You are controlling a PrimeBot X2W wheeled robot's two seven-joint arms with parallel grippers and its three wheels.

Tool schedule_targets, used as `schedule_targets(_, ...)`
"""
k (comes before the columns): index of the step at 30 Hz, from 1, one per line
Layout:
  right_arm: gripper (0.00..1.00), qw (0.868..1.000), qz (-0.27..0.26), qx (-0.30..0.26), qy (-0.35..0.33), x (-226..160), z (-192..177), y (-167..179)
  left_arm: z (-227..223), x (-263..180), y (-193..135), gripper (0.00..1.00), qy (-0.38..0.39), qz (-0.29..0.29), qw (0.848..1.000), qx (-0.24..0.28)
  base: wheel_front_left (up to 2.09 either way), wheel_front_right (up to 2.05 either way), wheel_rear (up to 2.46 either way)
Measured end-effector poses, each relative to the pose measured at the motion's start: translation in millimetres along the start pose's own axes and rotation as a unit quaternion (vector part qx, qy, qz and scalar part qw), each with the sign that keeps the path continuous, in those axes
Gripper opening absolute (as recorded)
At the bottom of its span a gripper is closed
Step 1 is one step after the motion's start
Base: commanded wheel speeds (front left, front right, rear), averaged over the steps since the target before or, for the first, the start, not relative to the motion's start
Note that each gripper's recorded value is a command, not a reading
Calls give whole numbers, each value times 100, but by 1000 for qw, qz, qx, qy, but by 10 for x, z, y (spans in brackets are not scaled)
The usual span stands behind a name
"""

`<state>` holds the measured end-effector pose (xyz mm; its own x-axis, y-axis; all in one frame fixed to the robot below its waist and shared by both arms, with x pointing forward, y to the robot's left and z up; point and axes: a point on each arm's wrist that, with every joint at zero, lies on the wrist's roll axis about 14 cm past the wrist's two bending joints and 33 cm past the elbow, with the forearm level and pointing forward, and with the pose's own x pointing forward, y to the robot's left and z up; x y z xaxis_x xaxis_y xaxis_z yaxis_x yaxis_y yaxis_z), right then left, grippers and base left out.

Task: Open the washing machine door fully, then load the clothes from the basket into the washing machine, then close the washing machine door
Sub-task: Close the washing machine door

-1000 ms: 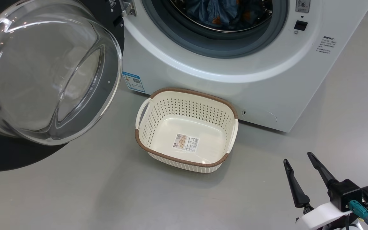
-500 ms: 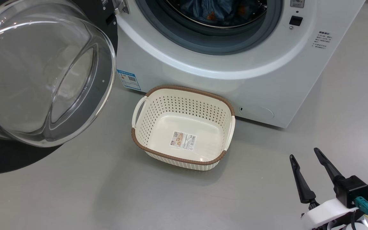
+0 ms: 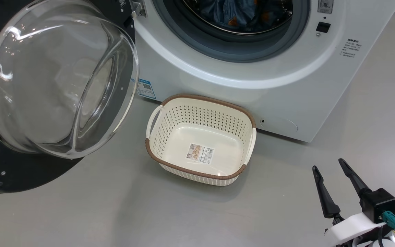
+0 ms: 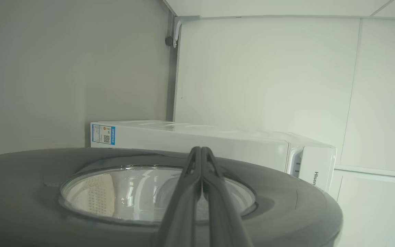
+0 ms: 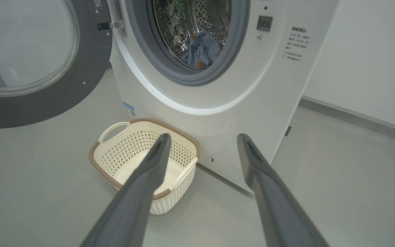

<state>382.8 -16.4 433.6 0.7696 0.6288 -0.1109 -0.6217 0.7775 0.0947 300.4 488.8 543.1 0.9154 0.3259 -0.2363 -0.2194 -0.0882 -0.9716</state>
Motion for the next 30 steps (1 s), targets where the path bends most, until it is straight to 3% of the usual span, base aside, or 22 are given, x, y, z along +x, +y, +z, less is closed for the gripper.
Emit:
schedule_targets(16,100,1000,7,-9,-16,19,136,87,-544,-127,136,0,125,-20,992,25,0,0,0)
schedule_targets(30,100,999,10,0,-31,-50,241,270,-967,-265,114,0,218,-50,973,59,0,0,0)
